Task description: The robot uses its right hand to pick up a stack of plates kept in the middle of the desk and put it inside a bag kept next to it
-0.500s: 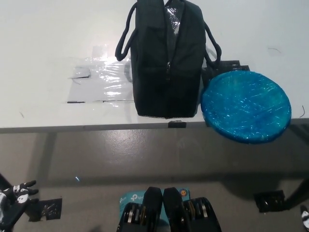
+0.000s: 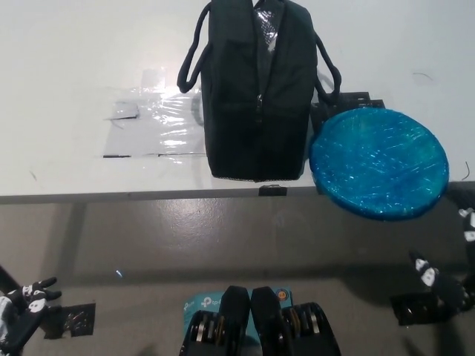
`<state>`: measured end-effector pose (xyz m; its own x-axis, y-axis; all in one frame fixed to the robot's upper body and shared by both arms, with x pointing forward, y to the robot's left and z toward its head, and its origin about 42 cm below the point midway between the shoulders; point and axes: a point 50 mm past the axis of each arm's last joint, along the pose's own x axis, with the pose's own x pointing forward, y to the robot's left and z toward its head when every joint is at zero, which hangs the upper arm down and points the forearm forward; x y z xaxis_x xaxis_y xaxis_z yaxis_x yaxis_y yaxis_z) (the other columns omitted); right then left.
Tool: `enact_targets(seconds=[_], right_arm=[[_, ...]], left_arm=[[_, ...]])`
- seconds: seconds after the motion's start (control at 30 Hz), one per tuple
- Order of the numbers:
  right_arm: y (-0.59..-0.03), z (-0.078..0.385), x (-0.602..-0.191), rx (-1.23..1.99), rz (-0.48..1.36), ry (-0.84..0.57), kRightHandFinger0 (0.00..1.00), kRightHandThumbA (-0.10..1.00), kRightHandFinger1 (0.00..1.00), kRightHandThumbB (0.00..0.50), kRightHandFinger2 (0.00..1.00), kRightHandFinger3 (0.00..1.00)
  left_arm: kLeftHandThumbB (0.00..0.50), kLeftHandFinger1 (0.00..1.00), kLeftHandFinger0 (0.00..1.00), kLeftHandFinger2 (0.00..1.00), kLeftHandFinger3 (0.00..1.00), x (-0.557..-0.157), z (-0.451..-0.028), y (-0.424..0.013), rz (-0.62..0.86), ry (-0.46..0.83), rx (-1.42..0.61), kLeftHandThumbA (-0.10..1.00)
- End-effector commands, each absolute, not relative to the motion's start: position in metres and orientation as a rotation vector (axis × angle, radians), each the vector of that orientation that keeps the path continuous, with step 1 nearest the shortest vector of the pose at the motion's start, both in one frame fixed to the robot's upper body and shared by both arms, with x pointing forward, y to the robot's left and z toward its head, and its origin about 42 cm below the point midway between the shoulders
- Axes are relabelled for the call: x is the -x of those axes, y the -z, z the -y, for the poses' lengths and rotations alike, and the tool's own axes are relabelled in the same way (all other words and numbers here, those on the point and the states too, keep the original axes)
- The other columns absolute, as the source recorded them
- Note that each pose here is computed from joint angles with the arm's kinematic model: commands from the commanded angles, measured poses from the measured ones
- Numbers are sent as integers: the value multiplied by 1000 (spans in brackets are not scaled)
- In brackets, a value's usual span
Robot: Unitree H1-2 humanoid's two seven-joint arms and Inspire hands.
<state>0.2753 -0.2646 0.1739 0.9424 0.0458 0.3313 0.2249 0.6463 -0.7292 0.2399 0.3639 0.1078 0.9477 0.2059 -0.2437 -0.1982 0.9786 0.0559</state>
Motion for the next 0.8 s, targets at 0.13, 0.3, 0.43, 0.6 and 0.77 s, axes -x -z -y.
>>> enact_targets(seconds=[0.13, 0.3, 0.43, 0.6, 0.77], right_arm=[[-252, 209, -290, 1408, 816, 40, 1000, 814, 1000, 500, 1000, 1000], [-236, 205, -291, 1479, 783, -43, 1000, 870, 1000, 500, 1000, 1000], [-229, 209, -297, 1496, 778, -111, 1000, 814, 1000, 500, 1000, 1000], [-221, 215, -313, 1583, 736, -153, 1000, 860, 1000, 500, 1000, 1000], [-220, 227, -327, 1665, 690, -161, 1000, 851, 1000, 500, 1000, 1000]], left_arm=[[0, 694, 657, 743, 942, -239, -371, -123, -229, -180, -72, 33], [0, 716, 659, 770, 944, -239, -372, -122, -237, -181, -93, 32], [0, 700, 654, 763, 931, -239, -372, -123, -238, -179, -93, 42], [0, 691, 639, 771, 943, -243, -374, -126, -230, -180, -107, 74], [0, 679, 614, 752, 945, -243, -373, -127, -229, -180, -107, 77]])
